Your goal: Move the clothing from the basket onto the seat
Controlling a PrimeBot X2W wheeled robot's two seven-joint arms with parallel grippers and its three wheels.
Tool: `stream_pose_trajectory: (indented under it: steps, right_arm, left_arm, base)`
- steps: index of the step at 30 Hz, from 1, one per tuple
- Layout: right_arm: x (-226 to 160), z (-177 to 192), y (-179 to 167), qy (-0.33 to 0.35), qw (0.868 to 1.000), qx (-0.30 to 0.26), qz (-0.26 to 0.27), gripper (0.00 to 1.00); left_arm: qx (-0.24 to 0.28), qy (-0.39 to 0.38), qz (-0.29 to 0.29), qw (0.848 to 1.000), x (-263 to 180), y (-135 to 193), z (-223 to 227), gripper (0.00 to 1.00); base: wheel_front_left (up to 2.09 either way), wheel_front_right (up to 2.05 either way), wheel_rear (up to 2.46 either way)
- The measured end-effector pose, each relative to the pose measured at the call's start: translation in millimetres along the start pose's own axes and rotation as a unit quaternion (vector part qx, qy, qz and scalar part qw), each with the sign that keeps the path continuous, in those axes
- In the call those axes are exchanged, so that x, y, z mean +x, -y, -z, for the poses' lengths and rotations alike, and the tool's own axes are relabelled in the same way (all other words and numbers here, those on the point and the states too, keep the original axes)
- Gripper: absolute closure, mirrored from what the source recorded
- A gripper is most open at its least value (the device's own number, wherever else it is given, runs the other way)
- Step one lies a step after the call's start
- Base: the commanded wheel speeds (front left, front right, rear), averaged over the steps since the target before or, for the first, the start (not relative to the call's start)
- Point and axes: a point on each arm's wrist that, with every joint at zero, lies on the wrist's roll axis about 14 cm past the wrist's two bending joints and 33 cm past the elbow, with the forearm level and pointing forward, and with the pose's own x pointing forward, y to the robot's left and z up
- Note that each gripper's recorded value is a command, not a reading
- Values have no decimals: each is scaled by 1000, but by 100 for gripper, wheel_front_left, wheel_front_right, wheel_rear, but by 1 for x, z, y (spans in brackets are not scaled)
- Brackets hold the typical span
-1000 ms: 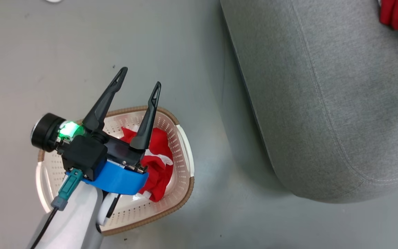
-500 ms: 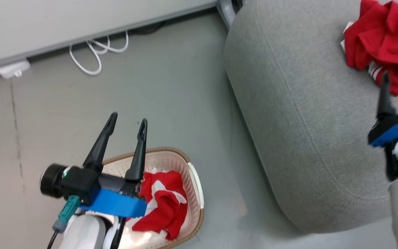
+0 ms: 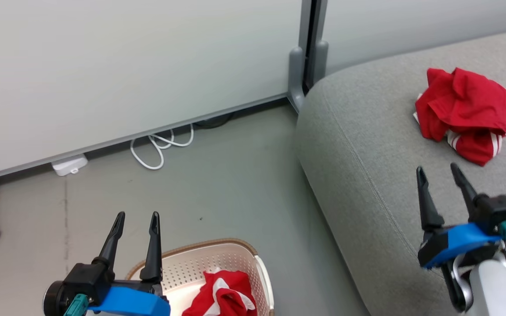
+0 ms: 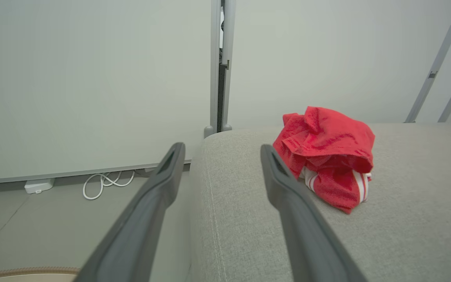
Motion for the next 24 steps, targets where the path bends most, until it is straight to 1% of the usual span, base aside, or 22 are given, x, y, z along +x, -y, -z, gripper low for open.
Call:
stream_pose_trajectory:
  steps: [3, 10, 16, 21, 24]
  right_arm:
    - [-11, 2, -17, -2, 1000, 5, -20, 0]
    - [-23, 2, -49, -12, 998, 13, -59, 0]
    - [-26, 0, -71, -13, 996, 17, -85, 0]
    - [-28, 4, -90, -23, 993, 3, -113, 0]
    - [-28, 6, -102, -26, 991, 5, -129, 0]
  left_arm:
    - [1, 1, -21, 1000, -12, -10, -2, 0]
    - [1, 2, -68, 998, -35, -34, -3, 0]
    - [0, 0, -106, 994, -52, -55, -1, 0]
    - [-2, -2, -137, 991, -66, -72, 0, 0]
    - [-3, -1, -153, 988, -72, -80, 0, 0]
  base:
    - [0, 0, 0]
    - [0, 0, 0]
    - [0, 0, 0]
    - [0, 0, 0]
    - [0, 0, 0]
